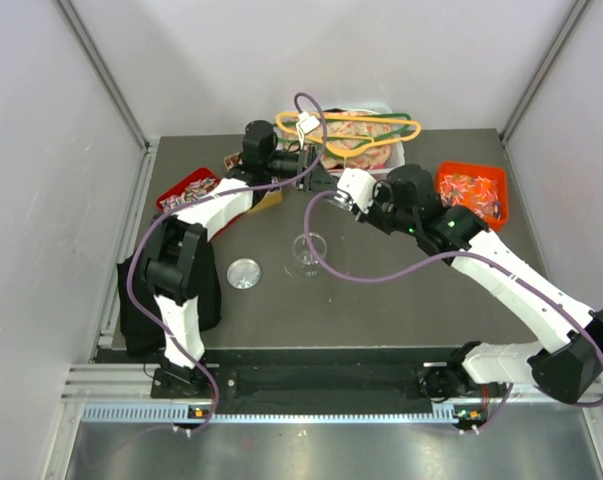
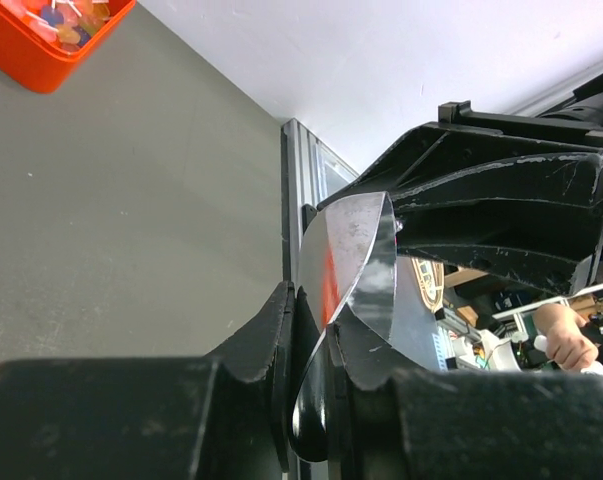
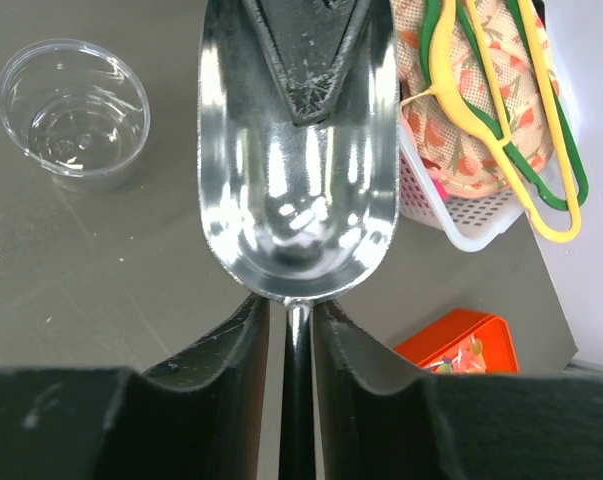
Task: Pack the candies
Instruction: Pick up the spatula from the center of the board.
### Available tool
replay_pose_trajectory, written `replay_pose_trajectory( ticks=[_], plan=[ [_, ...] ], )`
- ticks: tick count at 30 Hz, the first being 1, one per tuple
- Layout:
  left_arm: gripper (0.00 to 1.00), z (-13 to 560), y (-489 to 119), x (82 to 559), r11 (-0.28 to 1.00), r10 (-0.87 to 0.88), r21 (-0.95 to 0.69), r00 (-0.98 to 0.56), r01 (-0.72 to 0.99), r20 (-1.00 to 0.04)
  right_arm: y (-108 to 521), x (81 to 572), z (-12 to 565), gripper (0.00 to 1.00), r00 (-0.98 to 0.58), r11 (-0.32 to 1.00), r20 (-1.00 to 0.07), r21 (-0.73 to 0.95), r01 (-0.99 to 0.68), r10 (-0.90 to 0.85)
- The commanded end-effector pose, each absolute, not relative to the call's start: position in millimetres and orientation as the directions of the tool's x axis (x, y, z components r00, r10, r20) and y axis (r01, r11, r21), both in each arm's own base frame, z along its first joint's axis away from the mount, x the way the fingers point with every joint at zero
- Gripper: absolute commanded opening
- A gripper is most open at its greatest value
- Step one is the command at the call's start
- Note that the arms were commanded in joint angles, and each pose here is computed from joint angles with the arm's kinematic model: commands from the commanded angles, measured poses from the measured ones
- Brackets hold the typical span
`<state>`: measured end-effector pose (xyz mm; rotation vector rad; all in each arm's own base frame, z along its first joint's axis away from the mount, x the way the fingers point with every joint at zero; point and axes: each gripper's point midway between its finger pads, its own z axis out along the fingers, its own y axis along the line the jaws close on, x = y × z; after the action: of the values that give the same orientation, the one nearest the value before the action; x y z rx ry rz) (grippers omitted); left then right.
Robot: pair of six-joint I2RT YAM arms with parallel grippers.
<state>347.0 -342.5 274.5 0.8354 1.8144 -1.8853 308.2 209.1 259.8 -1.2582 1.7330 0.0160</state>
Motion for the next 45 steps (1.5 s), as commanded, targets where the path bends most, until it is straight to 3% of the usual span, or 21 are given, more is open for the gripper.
replay_pose_trajectory(
  ticks=[1, 7, 15, 21, 28, 33, 37, 39, 40, 41, 45],
  plan=[
    [0.0, 304, -339, 332, -0.149, 0.121, -0.693, -0.682, 0.706, -0.721, 216, 309, 282, 0.26, 0.032, 0.488, -0.738, -0.478, -0.73, -0.674],
    [0.0, 287, -340, 341, -0.07, 0.138, -0.673, -0.661, 0.736, -0.738, 214, 306, 300, 0.28, 0.057, 0.488, -0.745, -0.491, -0.722, -0.665],
    [0.0, 287, -340, 338, -0.088, 0.146, -0.678, -0.663, 0.73, -0.734, 214, 310, 298, 0.27, 0.054, 0.493, -0.742, -0.496, -0.714, -0.668],
    [0.0, 288, -341, 336, -0.099, 0.149, -0.682, -0.667, 0.725, -0.73, 215, 310, 296, 0.2, 0.06, 0.494, -0.744, -0.499, -0.712, -0.665],
    [0.0, 284, -342, 336, -0.097, 0.152, -0.686, -0.671, 0.721, -0.726, 215, 310, 300, 0.02, 0.061, 0.496, -0.747, -0.498, -0.711, -0.662],
    [0.0, 281, -343, 337, -0.095, 0.156, -0.691, -0.675, 0.716, -0.721, 215, 311, 299, 0.01, 0.062, 0.495, -0.745, -0.5, -0.711, -0.664],
    [0.0, 280, -343, 337, -0.094, 0.156, -0.69, -0.674, 0.718, -0.722, 216, 311, 299, 0.13, 0.067, 0.489, -0.741, -0.504, -0.712, -0.668],
    [0.0, 278, -343, 338, -0.091, 0.157, -0.691, -0.675, 0.717, -0.721, 215, 311, 300, 0.1, 0.066, 0.489, -0.74, -0.505, -0.711, -0.669],
    [0.0, 277, -344, 338, -0.091, 0.159, -0.693, -0.676, 0.715, -0.719, 215, 310, 301, 0.02, 0.068, 0.488, -0.741, -0.505, -0.713, -0.668],
    [0.0, 276, -344, 338, -0.09, 0.16, -0.695, -0.678, 0.713, -0.717, 216, 310, 303, 0.0, 0.068, 0.492, -0.748, -0.499, -0.713, -0.66],
    [0.0, 273, -346, 338, -0.086, 0.163, -0.696, -0.679, 0.712, -0.715, 217, 310, 306, 0.0, 0.065, 0.502, -0.758, -0.491, -0.711, -0.649]
  ],
)
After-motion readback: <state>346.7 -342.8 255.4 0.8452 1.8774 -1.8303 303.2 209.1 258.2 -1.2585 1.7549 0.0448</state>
